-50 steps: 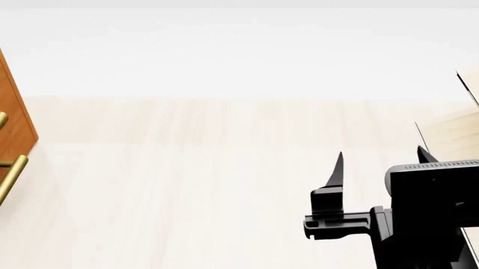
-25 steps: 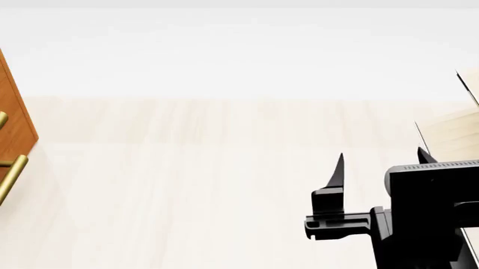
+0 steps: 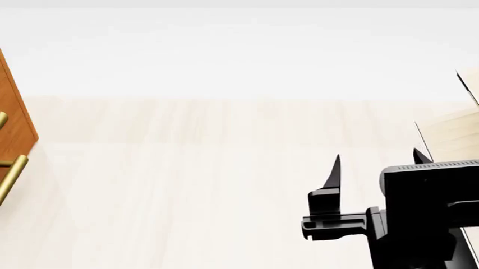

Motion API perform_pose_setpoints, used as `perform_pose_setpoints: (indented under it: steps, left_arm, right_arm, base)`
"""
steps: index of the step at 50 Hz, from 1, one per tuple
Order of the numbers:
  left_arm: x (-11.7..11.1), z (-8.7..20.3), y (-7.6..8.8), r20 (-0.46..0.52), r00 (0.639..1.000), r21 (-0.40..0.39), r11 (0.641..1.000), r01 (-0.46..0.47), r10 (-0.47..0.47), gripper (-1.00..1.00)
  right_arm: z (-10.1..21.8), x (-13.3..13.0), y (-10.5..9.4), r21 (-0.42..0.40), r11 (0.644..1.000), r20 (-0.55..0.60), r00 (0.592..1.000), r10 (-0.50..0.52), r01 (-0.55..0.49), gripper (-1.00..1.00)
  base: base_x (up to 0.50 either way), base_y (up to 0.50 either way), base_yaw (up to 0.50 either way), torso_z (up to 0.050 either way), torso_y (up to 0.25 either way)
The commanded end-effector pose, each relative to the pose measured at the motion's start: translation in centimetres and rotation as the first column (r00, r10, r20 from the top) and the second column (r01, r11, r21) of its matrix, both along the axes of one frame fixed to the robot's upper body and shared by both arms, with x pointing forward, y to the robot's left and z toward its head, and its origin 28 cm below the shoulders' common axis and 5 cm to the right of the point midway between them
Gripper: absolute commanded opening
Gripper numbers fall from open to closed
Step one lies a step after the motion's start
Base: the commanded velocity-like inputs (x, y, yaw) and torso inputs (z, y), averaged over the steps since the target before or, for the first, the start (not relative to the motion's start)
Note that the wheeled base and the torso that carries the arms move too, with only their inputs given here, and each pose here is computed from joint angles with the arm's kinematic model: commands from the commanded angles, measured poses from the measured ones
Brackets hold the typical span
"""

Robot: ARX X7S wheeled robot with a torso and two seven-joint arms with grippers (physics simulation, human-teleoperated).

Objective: Close the top drawer of the cabinet and put the bowl on top of it.

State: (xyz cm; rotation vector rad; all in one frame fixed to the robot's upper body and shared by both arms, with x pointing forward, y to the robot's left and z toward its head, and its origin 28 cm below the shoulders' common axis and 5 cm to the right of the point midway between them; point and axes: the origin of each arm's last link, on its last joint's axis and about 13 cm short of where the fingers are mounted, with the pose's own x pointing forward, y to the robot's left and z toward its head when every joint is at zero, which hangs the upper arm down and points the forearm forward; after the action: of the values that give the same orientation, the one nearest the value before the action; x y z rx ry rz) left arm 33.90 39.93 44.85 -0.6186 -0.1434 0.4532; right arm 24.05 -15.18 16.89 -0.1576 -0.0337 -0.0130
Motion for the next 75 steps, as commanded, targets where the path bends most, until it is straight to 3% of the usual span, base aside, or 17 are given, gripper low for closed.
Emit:
perform_pose_setpoints:
  steps: [1,6,16,30,39,48,75]
  left_arm:
    - [-0.3,-0.1,1.1,0.033,0.997,-0.025,0.998,-0.065,0.066,-1.0]
    - [-0.2,-0.7,1.6,0.032,0.995,-0.056,0.994,-0.089,0.091,-1.0]
    - [-0.2,-1.3,2.0,0.066,0.996,-0.159,0.986,-0.053,0.064,-1.0]
    - [-0.4,-1.6,2.6,0.086,0.994,-0.21,0.977,-0.041,0.06,-1.0]
    - [-0.9,-1.8,3.1,0.09,0.989,-0.213,0.972,-0.094,0.115,-1.0]
    - [-0.6,-2.9,3.4,0.053,0.983,-0.282,0.947,-0.154,0.176,-1.0]
    - [0.5,-6.1,3.3,-0.011,0.973,-0.334,0.917,-0.221,0.23,-1.0]
  right_arm:
    - [0.0,0.1,0.2,-0.004,1.0,-0.001,1.0,0.004,-0.004,1.0]
    - [0.1,0.1,0.1,-0.004,1.0,-0.004,1.0,0.003,-0.003,1.0]
    - [0.0,0.2,0.1,-0.007,1.0,-0.005,1.0,0.003,-0.003,1.0]
    - [-0.2,0.2,0.1,-0.006,1.0,-0.006,1.0,0.005,-0.005,1.0]
    - [-0.1,0.2,0.2,-0.009,1.0,-0.005,1.0,0.008,-0.008,1.0]
    - [-0.1,0.2,0.2,-0.011,1.0,-0.005,1.0,0.01,-0.01,1.0]
    - [-0.1,-0.1,0.1,-0.008,1.0,-0.007,1.0,0.009,-0.009,1.0]
  base:
    - [0.0,0.0,0.0,0.0,0.0]
    - [0.0,0.0,0.0,0.0,0.0]
    - [0.0,0.0,0.0,0.0,0.0]
    - [0.0,0.0,0.0,0.0,0.001]
    - [0.0,0.0,0.0,0.0,0.0]
    - [0.0,0.0,0.0,0.0,0.001]
    - [0.0,0.0,0.0,0.0,0.0]
